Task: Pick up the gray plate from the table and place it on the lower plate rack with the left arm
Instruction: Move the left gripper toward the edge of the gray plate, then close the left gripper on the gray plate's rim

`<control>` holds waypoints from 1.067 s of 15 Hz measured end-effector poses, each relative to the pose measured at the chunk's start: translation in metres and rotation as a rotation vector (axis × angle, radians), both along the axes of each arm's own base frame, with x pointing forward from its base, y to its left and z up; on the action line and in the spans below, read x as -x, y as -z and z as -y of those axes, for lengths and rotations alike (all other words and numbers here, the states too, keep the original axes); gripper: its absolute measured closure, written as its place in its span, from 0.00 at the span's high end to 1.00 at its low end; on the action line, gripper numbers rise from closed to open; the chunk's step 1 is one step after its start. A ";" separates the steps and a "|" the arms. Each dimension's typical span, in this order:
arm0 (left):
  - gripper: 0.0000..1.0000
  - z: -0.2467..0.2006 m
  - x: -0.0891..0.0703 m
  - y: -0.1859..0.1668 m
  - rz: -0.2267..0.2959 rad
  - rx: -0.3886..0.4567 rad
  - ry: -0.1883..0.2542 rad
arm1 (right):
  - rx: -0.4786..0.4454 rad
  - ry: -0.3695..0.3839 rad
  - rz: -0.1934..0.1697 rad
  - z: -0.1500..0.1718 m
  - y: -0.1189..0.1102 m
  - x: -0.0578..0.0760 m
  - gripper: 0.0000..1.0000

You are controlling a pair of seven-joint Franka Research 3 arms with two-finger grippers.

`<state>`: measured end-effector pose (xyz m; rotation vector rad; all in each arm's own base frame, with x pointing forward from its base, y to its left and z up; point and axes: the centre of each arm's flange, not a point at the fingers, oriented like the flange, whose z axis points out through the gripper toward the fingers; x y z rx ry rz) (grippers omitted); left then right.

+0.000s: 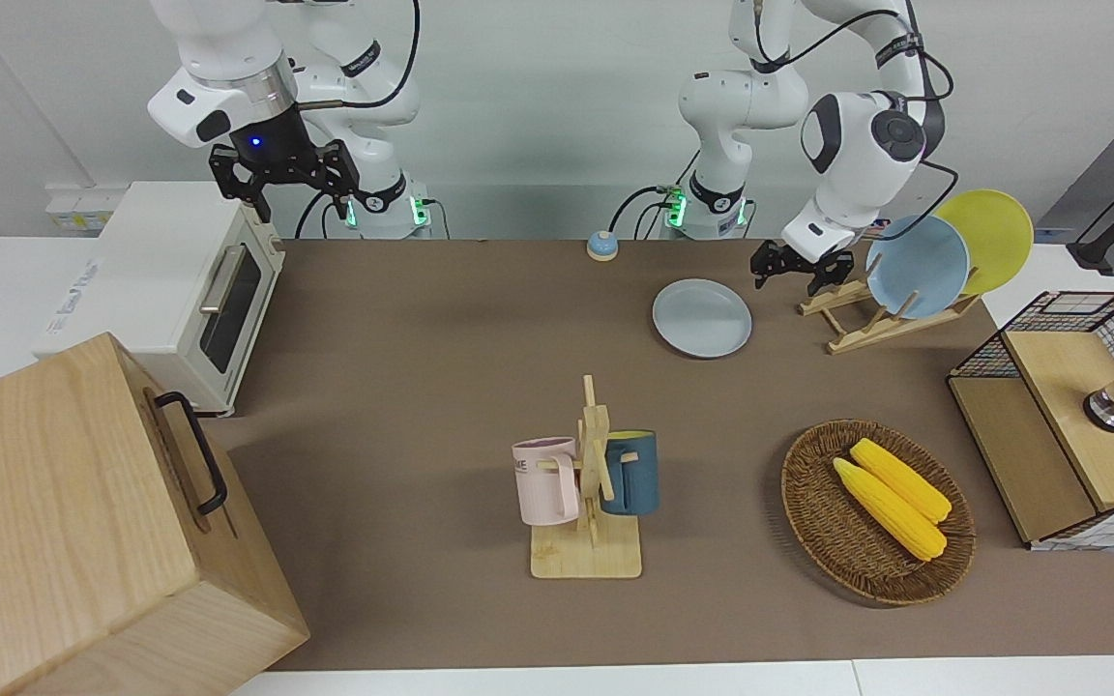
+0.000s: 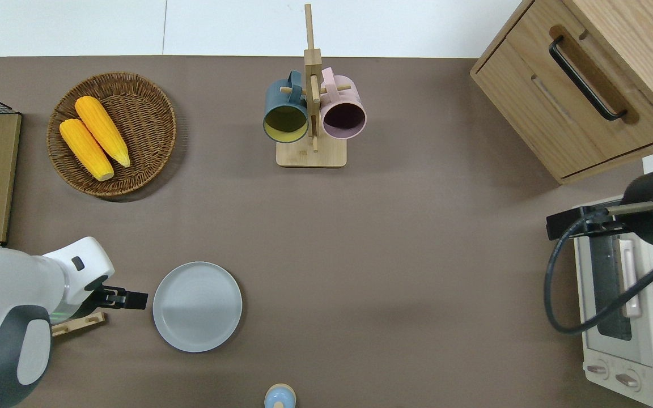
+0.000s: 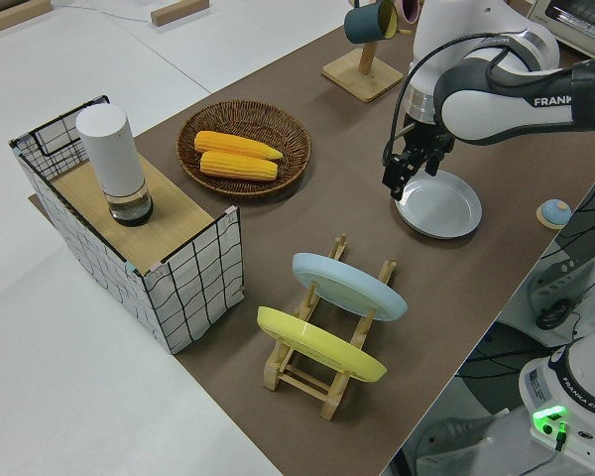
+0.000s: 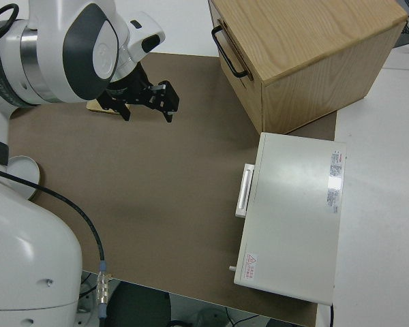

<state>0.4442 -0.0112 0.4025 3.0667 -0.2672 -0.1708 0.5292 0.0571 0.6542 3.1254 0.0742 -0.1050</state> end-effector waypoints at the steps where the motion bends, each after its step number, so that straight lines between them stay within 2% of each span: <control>1: 1.00 0.000 0.003 0.009 0.003 0.000 0.000 | 0.000 0.000 0.000 0.000 0.000 0.000 0.99; 9: 1.00 0.006 0.029 0.067 0.023 0.003 -0.004 | 0.000 0.000 0.000 0.000 0.000 0.000 0.99; 16: 1.00 0.016 0.028 0.091 0.015 -0.001 0.015 | 0.000 0.000 0.000 0.000 0.000 0.000 0.99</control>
